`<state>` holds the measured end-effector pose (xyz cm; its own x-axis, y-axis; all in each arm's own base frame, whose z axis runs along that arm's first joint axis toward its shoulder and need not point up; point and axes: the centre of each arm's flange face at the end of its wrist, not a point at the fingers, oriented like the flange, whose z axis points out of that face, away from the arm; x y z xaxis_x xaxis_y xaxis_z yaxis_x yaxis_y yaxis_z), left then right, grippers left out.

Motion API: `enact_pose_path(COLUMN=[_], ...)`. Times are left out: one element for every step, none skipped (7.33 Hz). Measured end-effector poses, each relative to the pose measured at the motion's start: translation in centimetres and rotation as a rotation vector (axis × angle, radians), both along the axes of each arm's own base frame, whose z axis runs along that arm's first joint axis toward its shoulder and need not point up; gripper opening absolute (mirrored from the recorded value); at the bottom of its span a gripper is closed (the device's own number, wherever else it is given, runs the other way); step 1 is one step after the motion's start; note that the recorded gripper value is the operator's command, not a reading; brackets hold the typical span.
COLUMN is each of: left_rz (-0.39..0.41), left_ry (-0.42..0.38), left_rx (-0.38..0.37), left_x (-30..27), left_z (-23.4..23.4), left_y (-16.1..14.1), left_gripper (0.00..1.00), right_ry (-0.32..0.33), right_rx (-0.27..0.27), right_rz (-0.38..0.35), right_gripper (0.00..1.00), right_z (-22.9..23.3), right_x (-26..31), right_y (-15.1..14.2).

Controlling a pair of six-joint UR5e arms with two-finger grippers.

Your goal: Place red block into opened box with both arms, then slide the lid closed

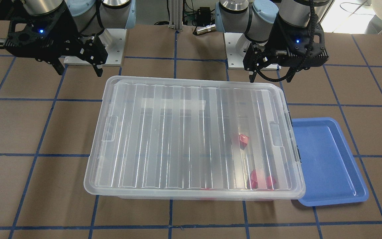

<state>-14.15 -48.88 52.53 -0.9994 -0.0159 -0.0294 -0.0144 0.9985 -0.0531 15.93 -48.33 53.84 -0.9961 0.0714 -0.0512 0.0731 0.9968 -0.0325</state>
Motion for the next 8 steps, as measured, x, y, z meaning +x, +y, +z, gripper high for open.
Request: enact_pose_path(left_rz=[0.0,0.001,0.006,0.015,0.023,0.026,0.026,0.026], left_ry=[0.0,0.0,-0.001,0.0,0.001,0.001,0.001,0.001], left_rx=[-0.002,-0.005,-0.008,-0.009,-0.007,-0.003,-0.001,0.001], left_x=[0.0,0.2,0.6,1.2,1.7,1.8,1.9,1.9], left_z=[0.1,0.2,0.4,0.5,0.4,0.3,0.1,0.1], left_y=[0.0,-0.1,-0.3,-0.5,-0.7,-0.9,-1.0,-1.1], left_gripper=[1.0,1.0,1.0,1.0,1.0,1.0,1.0,1.0], right_ry=[0.001,0.003,0.004,0.005,0.005,0.007,0.007,0.008], right_rx=[0.013,0.02,0.018,0.01,-0.007,-0.02,-0.027,-0.029], right_rz=[0.007,0.012,0.014,0.016,0.018,0.019,0.021,0.023], right_gripper=[1.0,1.0,1.0,1.0,1.0,1.0,1.0,1.0], right_z=[0.0,-0.2,0.0,0.0,0.1,0.2,0.2,0.1], right_x=[0.6,0.8,0.9,0.9,0.9,0.9,0.9,0.8], right_y=[0.4,0.6,0.7,0.6,0.5,0.3,0.1,0.0])
